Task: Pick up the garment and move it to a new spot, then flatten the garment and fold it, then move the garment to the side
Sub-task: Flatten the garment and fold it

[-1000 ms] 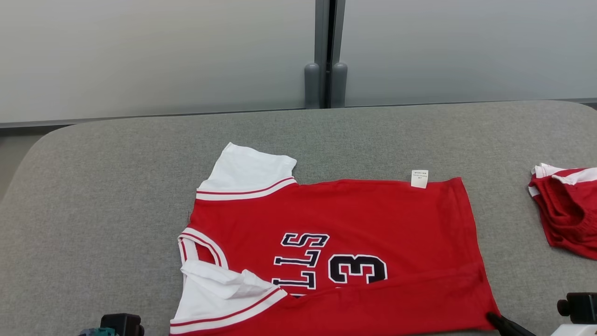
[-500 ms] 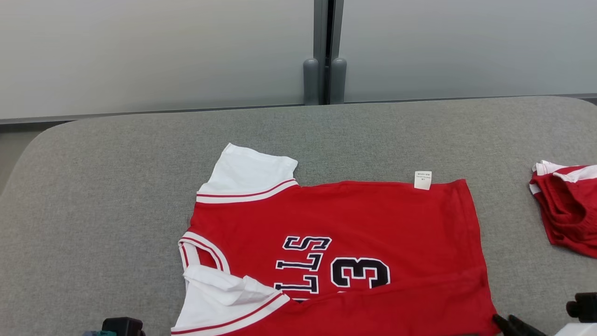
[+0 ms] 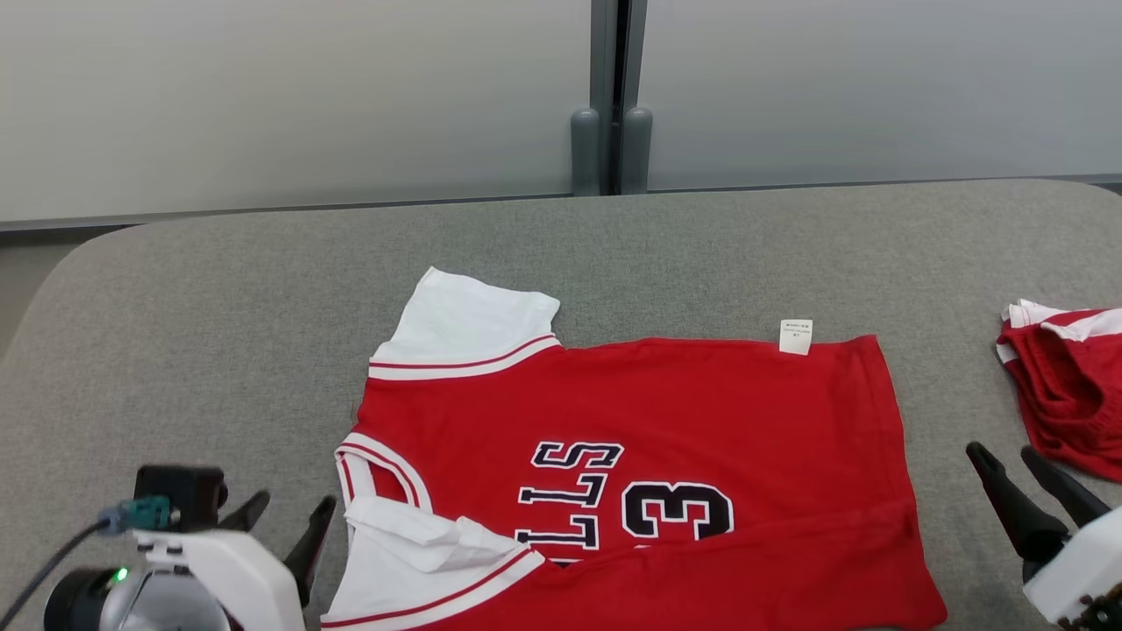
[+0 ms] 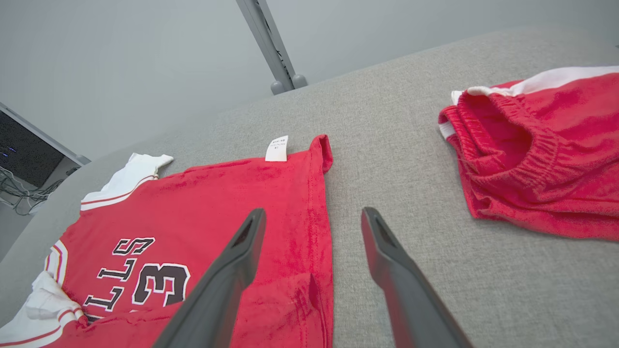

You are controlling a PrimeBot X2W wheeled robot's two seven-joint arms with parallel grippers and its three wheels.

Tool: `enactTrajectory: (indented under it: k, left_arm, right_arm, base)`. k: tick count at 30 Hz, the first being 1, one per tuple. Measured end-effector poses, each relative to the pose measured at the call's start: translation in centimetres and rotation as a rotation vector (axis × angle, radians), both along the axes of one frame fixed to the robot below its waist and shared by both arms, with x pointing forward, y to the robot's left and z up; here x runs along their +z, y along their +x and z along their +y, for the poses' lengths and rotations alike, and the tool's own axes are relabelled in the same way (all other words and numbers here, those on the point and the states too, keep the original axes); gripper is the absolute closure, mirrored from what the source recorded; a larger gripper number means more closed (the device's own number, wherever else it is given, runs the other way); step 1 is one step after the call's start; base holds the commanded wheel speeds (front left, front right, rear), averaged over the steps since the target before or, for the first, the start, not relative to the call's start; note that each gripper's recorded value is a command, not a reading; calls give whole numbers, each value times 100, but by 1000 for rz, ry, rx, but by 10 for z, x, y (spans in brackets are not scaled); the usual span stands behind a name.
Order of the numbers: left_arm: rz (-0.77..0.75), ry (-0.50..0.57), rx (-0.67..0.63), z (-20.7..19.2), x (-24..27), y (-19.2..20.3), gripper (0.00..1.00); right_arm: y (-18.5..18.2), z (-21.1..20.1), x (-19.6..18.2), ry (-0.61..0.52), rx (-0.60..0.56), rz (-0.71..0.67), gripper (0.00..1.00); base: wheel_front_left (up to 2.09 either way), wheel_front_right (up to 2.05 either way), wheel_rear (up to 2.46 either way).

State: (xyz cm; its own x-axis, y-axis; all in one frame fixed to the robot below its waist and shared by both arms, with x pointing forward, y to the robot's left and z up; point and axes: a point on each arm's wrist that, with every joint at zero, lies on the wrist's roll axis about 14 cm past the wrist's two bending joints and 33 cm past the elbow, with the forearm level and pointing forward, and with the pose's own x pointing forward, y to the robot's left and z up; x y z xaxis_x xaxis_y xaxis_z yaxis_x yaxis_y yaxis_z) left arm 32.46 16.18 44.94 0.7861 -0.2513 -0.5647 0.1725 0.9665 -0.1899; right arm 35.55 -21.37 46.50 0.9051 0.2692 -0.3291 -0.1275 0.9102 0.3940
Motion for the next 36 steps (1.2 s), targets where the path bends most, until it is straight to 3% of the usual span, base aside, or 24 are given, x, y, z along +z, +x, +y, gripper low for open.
enactTrajectory:
  k: [2, 9, 17, 25, 36]
  left_arm:
    - [-56, -23, -17, -7, 16, 20, 0]
    - [-88, 71, -147, -13, 28, 82, 0]
    - [23, 79, -277, -36, 15, 149, 0]
    - [183, 94, -352, -51, -16, 188, 0]
    - [318, 144, -375, -52, -58, 224, 0]
  right_arm:
    - [13, 3, 8, 8, -12, -28, 0]
    - [72, 6, 20, 2, -36, -50, 0]
    - [127, 12, -8, -23, -3, 99, 0]
    - [144, 25, -46, -61, 74, 286, 0]
    - [154, 37, -65, -45, 119, 324, 0]
  base:
    - [0, 0, 0]
    - [0, 0, 0]
    - [0, 0, 0]
    - [0, 0, 0]
    - [0, 0, 0]
